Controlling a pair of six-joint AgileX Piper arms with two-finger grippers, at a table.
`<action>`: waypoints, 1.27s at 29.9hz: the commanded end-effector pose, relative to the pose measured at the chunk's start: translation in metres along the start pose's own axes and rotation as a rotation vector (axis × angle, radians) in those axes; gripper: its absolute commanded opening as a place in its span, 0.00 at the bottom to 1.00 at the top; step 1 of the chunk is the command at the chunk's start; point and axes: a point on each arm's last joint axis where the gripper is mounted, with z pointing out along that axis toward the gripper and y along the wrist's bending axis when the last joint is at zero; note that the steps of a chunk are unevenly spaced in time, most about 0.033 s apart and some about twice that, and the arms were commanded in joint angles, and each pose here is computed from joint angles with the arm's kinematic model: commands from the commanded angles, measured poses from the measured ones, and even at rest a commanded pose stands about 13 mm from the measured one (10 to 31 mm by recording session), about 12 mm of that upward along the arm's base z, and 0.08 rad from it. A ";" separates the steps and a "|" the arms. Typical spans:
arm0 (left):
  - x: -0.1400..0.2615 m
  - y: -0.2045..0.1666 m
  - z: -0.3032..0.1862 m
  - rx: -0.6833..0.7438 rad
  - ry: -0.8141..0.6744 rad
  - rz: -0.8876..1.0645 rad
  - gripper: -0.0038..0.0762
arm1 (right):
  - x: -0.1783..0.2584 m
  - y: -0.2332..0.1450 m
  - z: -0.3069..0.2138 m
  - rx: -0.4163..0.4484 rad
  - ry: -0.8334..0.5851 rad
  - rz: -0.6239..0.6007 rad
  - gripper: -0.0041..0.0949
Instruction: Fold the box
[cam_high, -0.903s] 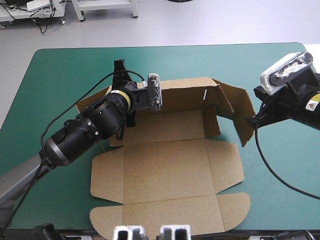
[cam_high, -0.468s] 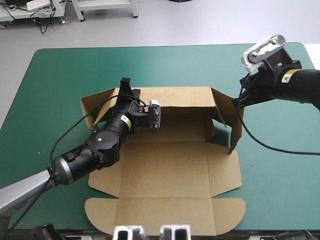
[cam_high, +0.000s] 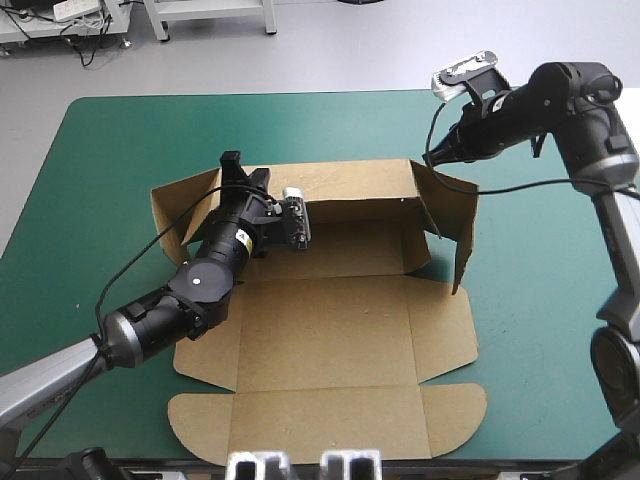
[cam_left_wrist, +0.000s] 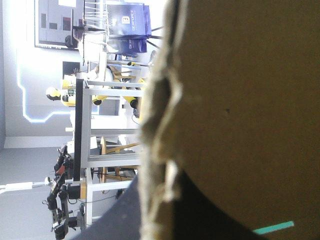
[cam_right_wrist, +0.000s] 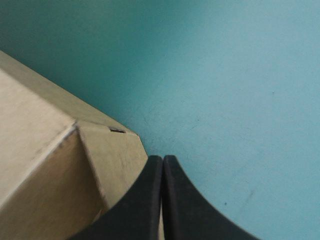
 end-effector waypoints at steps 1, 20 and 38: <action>0.003 0.022 -0.010 -0.088 0.007 -0.041 0.03 | -0.016 0.000 -0.002 -0.037 -0.067 0.032 0.02; 0.009 0.023 -0.010 -0.103 0.054 -0.052 0.04 | 0.036 0.023 0.028 -0.254 0.106 0.022 0.02; 0.009 0.016 -0.009 -0.024 0.064 -0.037 0.04 | 0.091 0.038 0.021 -0.170 -0.169 -0.145 0.02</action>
